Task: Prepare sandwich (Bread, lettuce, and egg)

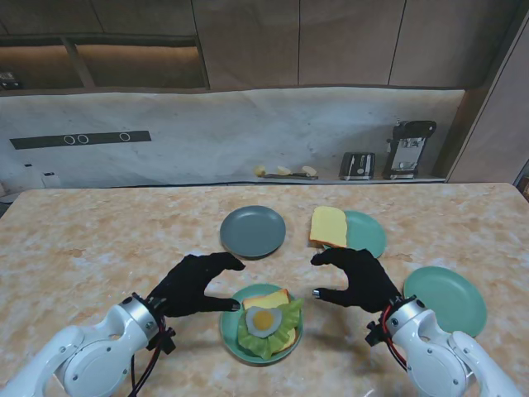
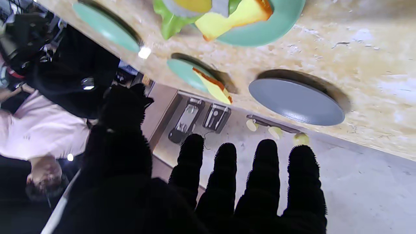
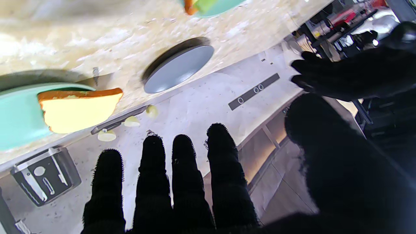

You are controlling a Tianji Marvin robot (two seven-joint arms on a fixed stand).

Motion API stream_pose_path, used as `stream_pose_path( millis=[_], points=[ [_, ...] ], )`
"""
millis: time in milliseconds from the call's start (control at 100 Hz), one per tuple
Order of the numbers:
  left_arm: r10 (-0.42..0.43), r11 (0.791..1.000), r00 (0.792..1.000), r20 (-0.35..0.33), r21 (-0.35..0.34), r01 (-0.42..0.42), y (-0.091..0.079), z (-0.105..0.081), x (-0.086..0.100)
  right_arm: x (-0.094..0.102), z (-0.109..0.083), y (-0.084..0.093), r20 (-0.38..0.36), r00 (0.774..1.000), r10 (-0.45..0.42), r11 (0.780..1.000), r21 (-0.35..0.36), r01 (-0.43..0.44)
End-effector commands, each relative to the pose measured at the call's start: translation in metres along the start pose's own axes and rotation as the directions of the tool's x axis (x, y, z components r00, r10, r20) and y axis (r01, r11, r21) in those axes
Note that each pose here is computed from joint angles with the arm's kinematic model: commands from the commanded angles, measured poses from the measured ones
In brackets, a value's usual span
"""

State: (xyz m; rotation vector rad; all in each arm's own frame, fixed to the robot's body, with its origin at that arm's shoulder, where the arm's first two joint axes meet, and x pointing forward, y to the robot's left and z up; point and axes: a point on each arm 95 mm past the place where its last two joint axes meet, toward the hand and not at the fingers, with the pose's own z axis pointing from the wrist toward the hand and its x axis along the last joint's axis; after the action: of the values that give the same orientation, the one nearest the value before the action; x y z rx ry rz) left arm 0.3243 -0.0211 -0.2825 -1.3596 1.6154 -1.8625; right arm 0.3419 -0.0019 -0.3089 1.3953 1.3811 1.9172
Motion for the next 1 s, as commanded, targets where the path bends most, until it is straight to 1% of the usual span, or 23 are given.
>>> stream_pose_path(
  millis=[0,110,190,340,420,560,750,990],
  points=[
    [-0.035,0.999,0.999,0.002,-0.02,0.035,0.011,-0.006,0.0,-0.007,0.007,0.003,0.021,1.0,-0.01,1.0,0.013,0.009],
    [-0.053,0.999,0.999,-0.004,0.004,0.053,0.013,-0.015,-0.002,-0.017,0.019,0.006,0.042,0.997,-0.058,0.998,0.032,0.057],
    [-0.064,0.998,0.998,0.006,0.014,0.064,0.016,-0.021,-0.005,-0.023,0.028,0.008,0.054,0.994,-0.093,0.995,0.049,0.09],
    [-0.072,0.997,0.996,0.044,0.031,0.07,0.02,-0.031,-0.01,-0.034,0.045,0.009,0.072,0.985,-0.155,0.986,0.07,0.15],
    [-0.064,0.997,0.996,0.068,0.036,0.062,0.023,-0.037,-0.013,-0.04,0.054,0.009,0.08,0.977,-0.198,0.978,0.083,0.191],
    [-0.057,0.998,0.993,0.1,0.036,0.054,0.027,-0.047,-0.018,-0.047,0.069,0.007,0.1,0.967,-0.236,0.968,0.108,0.225],
    [-0.032,0.999,0.991,0.133,0.036,0.027,0.03,-0.06,-0.023,-0.056,0.088,0.008,0.099,0.94,-0.325,0.941,0.134,0.311],
    [-0.021,0.999,0.991,0.13,0.029,0.017,0.031,-0.071,-0.021,-0.069,0.105,0.005,0.113,0.908,-0.403,0.908,0.178,0.38]
  ],
)
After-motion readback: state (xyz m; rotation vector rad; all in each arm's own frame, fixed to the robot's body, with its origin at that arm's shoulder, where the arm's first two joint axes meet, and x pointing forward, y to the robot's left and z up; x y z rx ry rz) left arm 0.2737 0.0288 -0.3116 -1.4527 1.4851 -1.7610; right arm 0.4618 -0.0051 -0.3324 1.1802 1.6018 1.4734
